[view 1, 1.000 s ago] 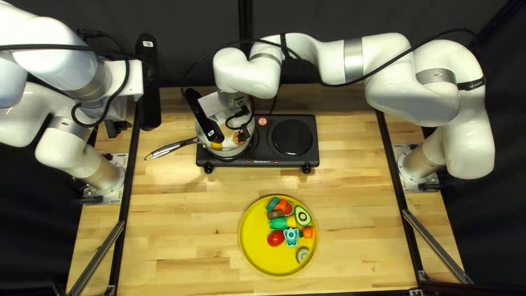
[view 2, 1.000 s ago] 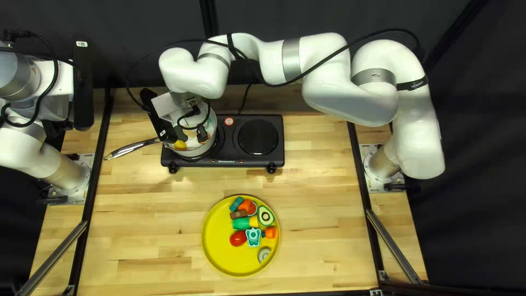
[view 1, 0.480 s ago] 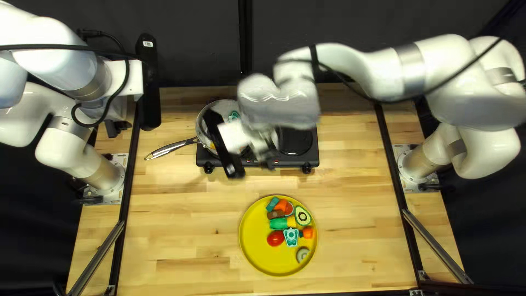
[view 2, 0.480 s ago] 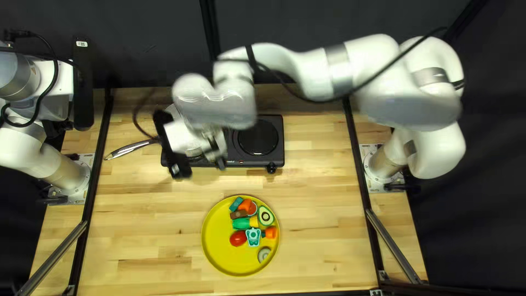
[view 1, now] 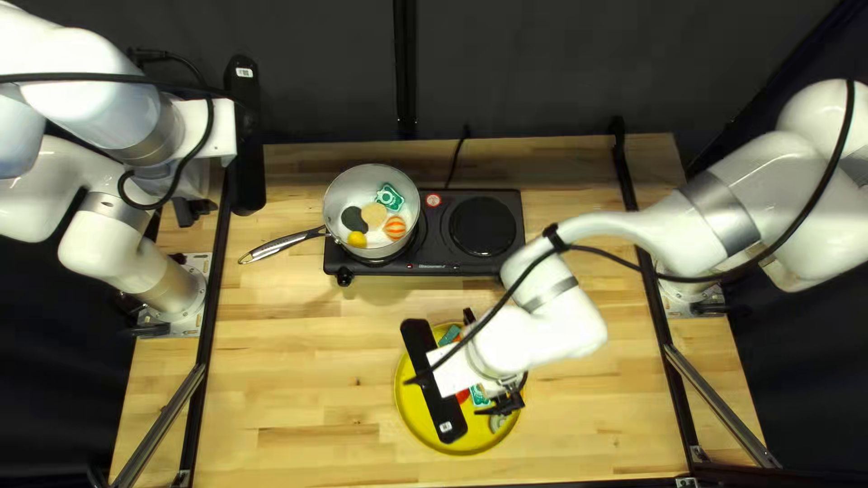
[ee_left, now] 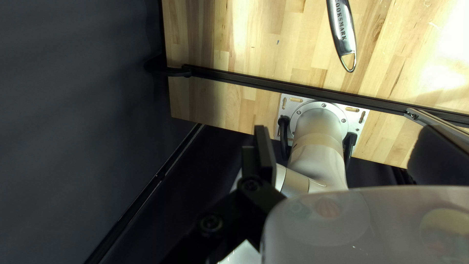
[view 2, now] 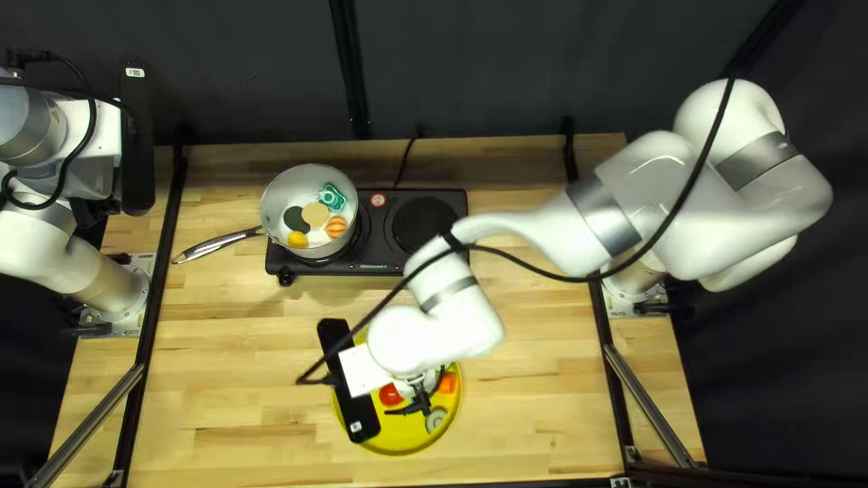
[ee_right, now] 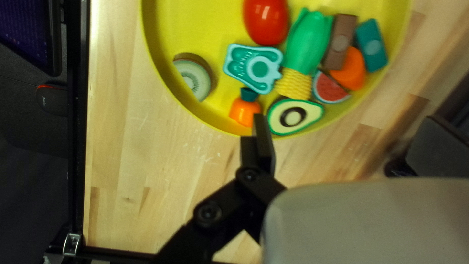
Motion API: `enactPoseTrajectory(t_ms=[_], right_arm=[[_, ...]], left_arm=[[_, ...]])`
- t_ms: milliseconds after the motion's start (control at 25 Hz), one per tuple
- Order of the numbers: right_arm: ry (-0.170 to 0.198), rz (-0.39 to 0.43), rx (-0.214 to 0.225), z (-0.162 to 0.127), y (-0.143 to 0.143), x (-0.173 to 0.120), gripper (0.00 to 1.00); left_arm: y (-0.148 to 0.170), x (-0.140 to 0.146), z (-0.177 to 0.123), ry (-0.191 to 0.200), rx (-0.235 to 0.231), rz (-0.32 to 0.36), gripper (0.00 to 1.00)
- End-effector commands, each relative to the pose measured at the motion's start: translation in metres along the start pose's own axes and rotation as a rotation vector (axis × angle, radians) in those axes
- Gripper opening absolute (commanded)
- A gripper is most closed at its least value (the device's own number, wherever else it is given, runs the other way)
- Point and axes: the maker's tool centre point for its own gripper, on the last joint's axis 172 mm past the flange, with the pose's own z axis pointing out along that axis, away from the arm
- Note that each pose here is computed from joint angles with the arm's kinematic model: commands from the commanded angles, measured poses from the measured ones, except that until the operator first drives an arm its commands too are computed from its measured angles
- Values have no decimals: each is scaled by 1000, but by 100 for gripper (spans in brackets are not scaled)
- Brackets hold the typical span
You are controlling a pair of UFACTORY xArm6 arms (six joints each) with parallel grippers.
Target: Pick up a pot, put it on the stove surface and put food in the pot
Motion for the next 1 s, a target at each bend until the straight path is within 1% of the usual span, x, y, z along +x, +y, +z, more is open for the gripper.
enactPoseTrajectory(t_ms=[40, 120, 240, 560, 840, 1000], right_arm=[[16, -70, 39, 21, -11, 34, 100], [14, -97, 54, 29, -16, 47, 100], [16, -119, 71, 39, -16, 54, 100], [23, -145, 100, 53, -16, 56, 100], [31, -154, 113, 67, -13, 54, 100], [34, -155, 116, 71, -9, 52, 100]], left_arm=[[0, 0, 0, 0, 0, 0, 100], [0, 0, 0, 0, 0, 0, 100], [0, 0, 0, 0, 0, 0, 100], [0, 0, 0, 0, 0, 0, 100], [0, 0, 0, 0, 0, 0, 100], [0, 0, 0, 0, 0, 0, 100]])
